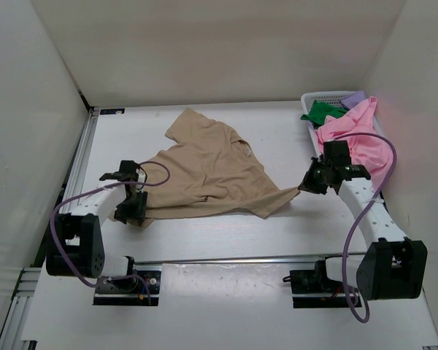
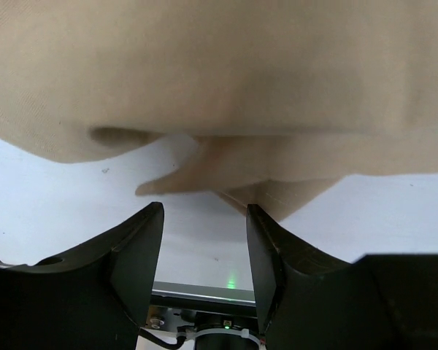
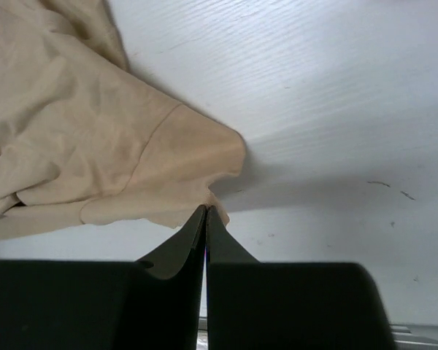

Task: Fold and stack the t-shirts
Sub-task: Flatten out the tshirt

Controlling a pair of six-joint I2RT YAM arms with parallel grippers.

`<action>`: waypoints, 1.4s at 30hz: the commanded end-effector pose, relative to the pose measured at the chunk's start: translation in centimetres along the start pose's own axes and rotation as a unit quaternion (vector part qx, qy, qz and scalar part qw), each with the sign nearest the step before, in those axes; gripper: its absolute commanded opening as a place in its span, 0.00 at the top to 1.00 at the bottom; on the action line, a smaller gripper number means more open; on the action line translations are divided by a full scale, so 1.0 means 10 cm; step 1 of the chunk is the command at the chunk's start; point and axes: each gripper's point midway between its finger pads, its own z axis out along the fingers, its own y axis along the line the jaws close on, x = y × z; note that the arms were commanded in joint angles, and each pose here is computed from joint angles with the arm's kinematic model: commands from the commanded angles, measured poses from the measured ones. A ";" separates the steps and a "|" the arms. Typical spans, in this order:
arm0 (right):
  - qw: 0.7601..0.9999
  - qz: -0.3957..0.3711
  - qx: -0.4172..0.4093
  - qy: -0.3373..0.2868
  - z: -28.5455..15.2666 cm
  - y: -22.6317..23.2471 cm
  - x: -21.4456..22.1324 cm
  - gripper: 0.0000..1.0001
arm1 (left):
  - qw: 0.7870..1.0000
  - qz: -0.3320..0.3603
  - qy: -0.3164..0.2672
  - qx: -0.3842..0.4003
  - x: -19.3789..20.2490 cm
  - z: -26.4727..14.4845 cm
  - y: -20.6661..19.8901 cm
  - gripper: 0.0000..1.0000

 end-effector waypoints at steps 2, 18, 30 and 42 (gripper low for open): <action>1.000 0.002 0.014 -0.022 -0.17 -0.10 -0.14 1.00 | 1.000 -0.001 -0.014 -0.015 -0.11 0.07 0.04 0.40; 0.998 -0.004 -0.019 -0.054 -0.46 0.06 -0.40 1.00 | 0.996 0.029 -0.015 0.078 -0.19 -0.05 -0.38 0.47; 0.998 -0.007 -0.034 -0.062 -0.53 0.12 -0.40 1.00 | 0.999 0.039 -0.004 0.034 -0.13 -0.01 -0.26 0.90; 0.924 0.076 -0.287 -0.242 -1.56 1.84 -3.35 1.00 | 0.854 -0.158 -0.470 -0.156 -3.45 -3.20 1.08 0.90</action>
